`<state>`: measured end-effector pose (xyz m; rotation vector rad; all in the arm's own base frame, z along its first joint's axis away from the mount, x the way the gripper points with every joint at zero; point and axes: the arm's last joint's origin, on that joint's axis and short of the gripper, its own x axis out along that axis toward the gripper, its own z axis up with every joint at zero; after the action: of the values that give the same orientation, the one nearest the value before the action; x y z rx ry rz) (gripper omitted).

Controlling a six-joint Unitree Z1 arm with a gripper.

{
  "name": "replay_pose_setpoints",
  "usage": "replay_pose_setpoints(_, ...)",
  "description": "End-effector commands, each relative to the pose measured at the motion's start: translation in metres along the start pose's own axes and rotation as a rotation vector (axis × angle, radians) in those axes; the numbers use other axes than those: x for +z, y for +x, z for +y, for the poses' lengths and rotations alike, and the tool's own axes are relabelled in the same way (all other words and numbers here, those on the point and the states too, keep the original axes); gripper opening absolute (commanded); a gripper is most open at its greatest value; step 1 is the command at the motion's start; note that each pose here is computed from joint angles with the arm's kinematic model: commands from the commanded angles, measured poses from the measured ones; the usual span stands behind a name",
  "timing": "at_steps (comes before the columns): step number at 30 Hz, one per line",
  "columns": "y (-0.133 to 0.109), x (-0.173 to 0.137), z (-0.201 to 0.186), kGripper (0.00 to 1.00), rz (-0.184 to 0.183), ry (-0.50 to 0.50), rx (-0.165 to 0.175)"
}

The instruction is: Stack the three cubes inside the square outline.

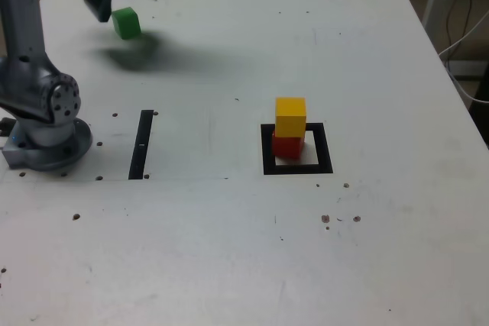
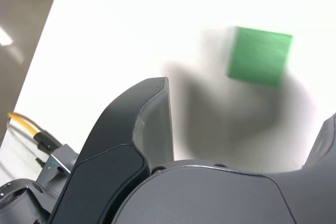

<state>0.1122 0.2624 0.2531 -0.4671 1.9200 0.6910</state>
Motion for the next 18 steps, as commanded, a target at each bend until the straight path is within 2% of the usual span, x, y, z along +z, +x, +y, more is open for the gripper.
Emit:
replay_pose_setpoints(1,0.007,0.002,0.007,1.00,0.017,-0.020,-0.015)
replay_pose_setpoints(7,0.018,0.010,0.017,0.99,0.029,-0.043,-0.041)
replay_pose_setpoints(13,0.034,0.026,0.028,0.99,0.052,-0.038,-0.107)
replay_pose_setpoints(15,0.038,0.030,0.031,0.97,0.057,-0.036,-0.122)
replay_pose_setpoints(18,0.041,0.034,0.032,0.92,0.053,-0.031,-0.128)
